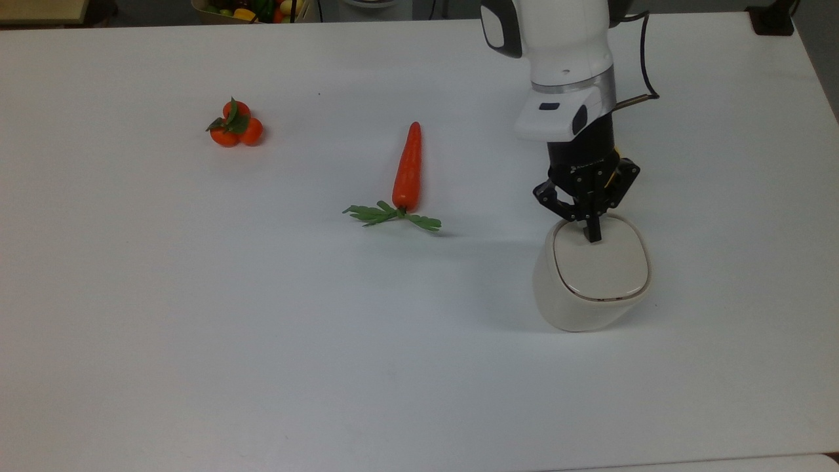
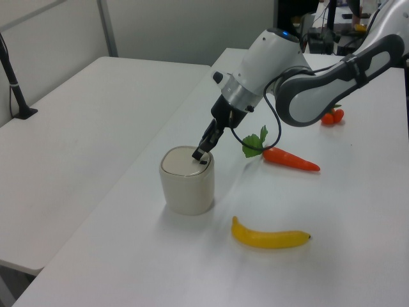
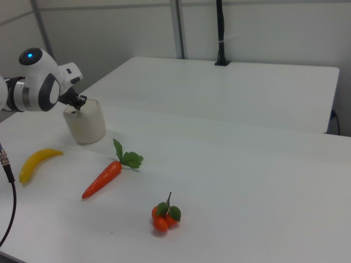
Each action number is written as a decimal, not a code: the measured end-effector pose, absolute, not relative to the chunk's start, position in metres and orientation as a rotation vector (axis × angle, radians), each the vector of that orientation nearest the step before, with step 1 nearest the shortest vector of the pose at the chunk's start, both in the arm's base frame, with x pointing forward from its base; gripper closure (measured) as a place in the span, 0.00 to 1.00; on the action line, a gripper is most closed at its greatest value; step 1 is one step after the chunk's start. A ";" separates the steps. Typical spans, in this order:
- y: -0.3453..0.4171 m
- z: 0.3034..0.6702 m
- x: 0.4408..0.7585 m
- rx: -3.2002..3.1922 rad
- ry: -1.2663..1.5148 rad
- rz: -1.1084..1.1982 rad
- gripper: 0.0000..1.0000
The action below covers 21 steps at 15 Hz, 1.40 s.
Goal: Close garbage bin
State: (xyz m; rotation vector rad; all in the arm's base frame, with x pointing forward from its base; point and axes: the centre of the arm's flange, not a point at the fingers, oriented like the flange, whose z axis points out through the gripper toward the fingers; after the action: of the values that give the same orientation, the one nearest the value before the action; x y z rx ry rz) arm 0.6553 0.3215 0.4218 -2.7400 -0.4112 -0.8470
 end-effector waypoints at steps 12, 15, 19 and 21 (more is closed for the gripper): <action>0.200 0.559 0.618 -2.976 -0.260 -0.494 0.61; 0.162 0.582 0.585 -3.066 -0.207 -0.229 0.33; 0.108 0.629 0.541 -3.113 -0.093 -0.064 0.01; 0.097 0.637 0.529 -3.118 -0.071 -0.021 0.00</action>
State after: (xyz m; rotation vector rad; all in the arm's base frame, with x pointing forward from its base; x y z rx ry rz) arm 0.5293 0.0971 0.6375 -3.1183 -0.0707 -0.0214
